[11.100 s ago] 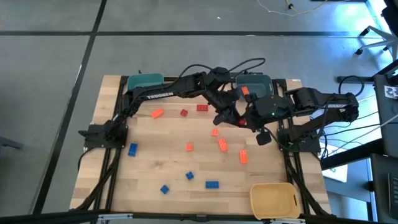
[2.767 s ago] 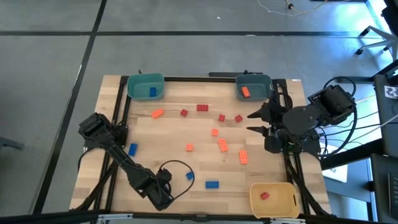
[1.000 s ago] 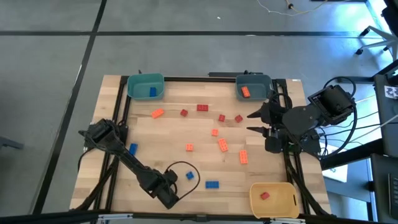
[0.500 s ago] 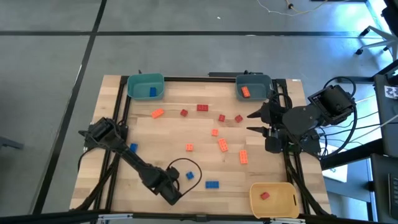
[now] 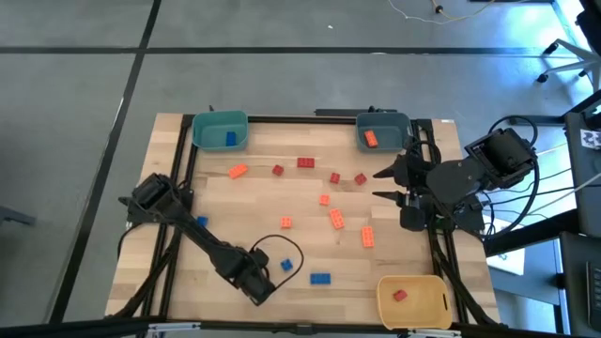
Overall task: Sort & place blocks by color
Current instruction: Put the blue game piece into the green bin, then put the orange game piece into the blue bin
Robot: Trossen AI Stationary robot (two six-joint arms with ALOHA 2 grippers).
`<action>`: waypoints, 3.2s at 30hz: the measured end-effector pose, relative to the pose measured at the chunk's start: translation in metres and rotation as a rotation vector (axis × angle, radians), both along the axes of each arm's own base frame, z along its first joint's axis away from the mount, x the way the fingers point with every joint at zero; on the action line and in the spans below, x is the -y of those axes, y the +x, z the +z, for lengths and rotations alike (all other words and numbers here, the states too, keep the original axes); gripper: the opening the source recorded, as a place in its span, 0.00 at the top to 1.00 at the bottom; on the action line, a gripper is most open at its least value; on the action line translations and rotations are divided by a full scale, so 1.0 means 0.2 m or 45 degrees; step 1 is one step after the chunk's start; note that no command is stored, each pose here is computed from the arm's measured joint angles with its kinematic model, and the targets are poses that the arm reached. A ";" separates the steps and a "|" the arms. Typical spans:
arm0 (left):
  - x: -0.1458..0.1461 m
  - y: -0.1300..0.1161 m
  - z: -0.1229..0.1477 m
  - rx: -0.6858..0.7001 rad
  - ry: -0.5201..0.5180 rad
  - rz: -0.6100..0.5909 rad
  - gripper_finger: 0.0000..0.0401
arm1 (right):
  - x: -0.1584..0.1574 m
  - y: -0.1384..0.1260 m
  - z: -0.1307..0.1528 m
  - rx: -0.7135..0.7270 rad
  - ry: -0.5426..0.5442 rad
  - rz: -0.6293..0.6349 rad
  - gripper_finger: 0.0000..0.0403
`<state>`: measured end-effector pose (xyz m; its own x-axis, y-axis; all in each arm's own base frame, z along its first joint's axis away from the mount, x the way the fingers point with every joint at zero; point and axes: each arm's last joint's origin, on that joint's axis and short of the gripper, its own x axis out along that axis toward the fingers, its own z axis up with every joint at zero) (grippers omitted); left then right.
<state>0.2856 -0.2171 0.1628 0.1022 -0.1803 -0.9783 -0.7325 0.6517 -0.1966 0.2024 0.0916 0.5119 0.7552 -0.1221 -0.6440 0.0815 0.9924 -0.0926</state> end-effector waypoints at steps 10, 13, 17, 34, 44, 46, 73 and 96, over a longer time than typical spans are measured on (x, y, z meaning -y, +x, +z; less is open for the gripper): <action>-0.31 -0.02 0.28 0.027 0.106 0.052 0.68 | 0.00 0.00 0.00 -0.003 -0.022 0.018 0.56; -0.45 -0.04 0.38 0.066 0.185 0.124 0.68 | 0.00 0.00 0.00 -0.004 -0.024 0.020 0.56; -0.67 -0.10 0.52 0.099 0.315 0.247 0.68 | -0.01 0.00 0.00 -0.026 0.003 0.075 0.56; -1.65 -0.36 0.73 0.087 0.619 0.586 0.68 | -0.01 0.00 0.00 -0.039 0.027 0.116 0.56; -2.13 -0.51 0.71 0.237 0.699 0.793 0.68 | -0.01 0.00 0.00 -0.024 0.037 0.114 0.56; -2.20 -0.53 0.66 0.174 0.688 0.798 0.68 | -0.02 0.01 0.00 -0.020 0.040 0.113 0.56; -2.56 -0.41 0.03 0.003 0.417 0.644 0.58 | -0.01 0.01 0.00 -0.020 0.040 0.111 0.56; -2.29 -0.49 0.63 0.300 0.721 0.658 0.51 | -0.01 0.00 0.00 -0.022 0.039 0.113 0.56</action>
<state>0.1867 0.2414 0.2881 0.2526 0.4635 -0.8493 -0.9494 0.2882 -0.1251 0.2032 0.0945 0.5122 0.7510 -0.0352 -0.6594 -0.0081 0.9980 -0.0625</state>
